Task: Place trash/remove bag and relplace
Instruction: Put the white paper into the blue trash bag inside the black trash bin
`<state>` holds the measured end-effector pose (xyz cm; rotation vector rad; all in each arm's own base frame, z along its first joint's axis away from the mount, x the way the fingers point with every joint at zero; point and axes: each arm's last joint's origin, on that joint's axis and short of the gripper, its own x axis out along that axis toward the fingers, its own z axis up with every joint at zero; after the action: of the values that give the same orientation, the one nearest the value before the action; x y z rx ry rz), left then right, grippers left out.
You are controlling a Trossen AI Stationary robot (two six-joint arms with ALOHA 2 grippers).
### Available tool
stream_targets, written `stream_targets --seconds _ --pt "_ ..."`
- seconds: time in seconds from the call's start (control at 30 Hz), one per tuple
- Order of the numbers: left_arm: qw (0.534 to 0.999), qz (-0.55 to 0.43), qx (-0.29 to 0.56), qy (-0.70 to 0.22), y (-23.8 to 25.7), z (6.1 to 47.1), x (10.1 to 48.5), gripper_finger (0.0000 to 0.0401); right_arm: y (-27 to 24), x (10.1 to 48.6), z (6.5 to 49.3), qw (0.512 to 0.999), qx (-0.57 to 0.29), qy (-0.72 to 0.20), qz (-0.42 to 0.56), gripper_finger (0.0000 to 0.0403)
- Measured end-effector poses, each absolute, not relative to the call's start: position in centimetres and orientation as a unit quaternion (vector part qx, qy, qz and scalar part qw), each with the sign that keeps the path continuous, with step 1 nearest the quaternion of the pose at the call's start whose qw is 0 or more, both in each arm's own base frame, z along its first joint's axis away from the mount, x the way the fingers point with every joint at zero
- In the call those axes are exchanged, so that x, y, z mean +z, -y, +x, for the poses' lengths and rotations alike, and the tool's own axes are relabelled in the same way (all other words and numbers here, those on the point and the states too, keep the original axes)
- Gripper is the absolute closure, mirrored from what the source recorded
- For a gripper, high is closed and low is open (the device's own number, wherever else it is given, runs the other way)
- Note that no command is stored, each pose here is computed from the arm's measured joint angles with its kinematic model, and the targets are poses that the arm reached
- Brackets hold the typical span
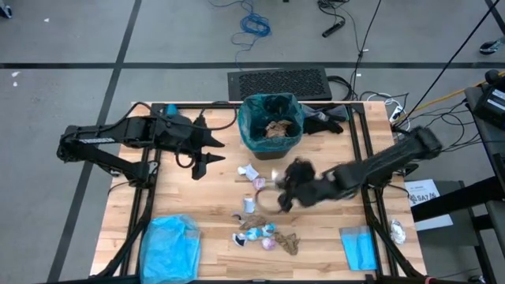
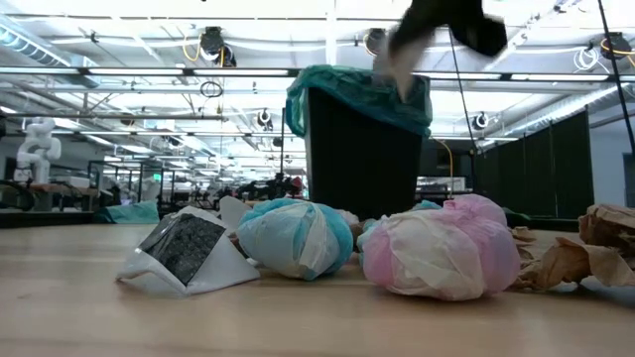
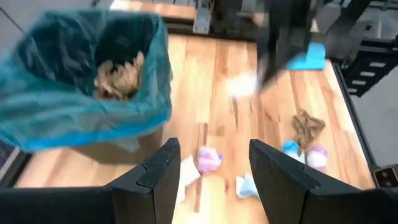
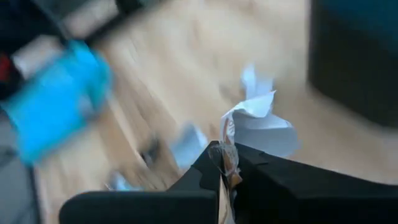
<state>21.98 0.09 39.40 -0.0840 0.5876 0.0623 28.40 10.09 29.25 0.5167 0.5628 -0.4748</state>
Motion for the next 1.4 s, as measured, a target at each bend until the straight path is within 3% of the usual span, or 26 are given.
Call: stream_targets --seconds 0.13,0.27,0.57,0.73,1.07,1.2,1.4 --pt "0.944 -0.045 0.025 -0.325 0.4 22.2 37.2 0.0215 -7.4 34.7 26.6 0.923 -0.247 -0.198 0.219 0.0403" --pt "0.932 -0.052 0.028 -0.357 0.5 22.6 34.0 0.0215 -4.1 37.7 25.9 0.932 -0.27 -0.167 0.177 0.0403" --pt "0.943 -0.059 0.027 -0.327 0.6 25.3 27.1 0.0215 4.0 36.2 28.0 0.912 -0.309 -0.224 0.15 0.0396" --pt "0.941 -0.021 0.014 -0.338 0.7 27.5 24.6 0.0215 6.8 36.5 29.2 0.941 -0.24 -0.202 0.122 0.0338" --pt "0.905 0.051 -0.001 -0.423 0.7 30.4 18.8 0.0215 8.5 37.4 28.6 0.955 -0.15 -0.174 0.188 0.0156" --pt "0.9 0.117 -0.011 -0.42 0.5 31.4 17.5 0.0215 7.7 38.5 27.7 0.96 -0.136 -0.155 0.189 0.0141" --pt "0.886 0.164 -0.02 -0.433 -0.1 32.3 15.7 0.0215 5.6 40.4 26.0 0.968 -0.109 -0.122 0.191 0.0168"
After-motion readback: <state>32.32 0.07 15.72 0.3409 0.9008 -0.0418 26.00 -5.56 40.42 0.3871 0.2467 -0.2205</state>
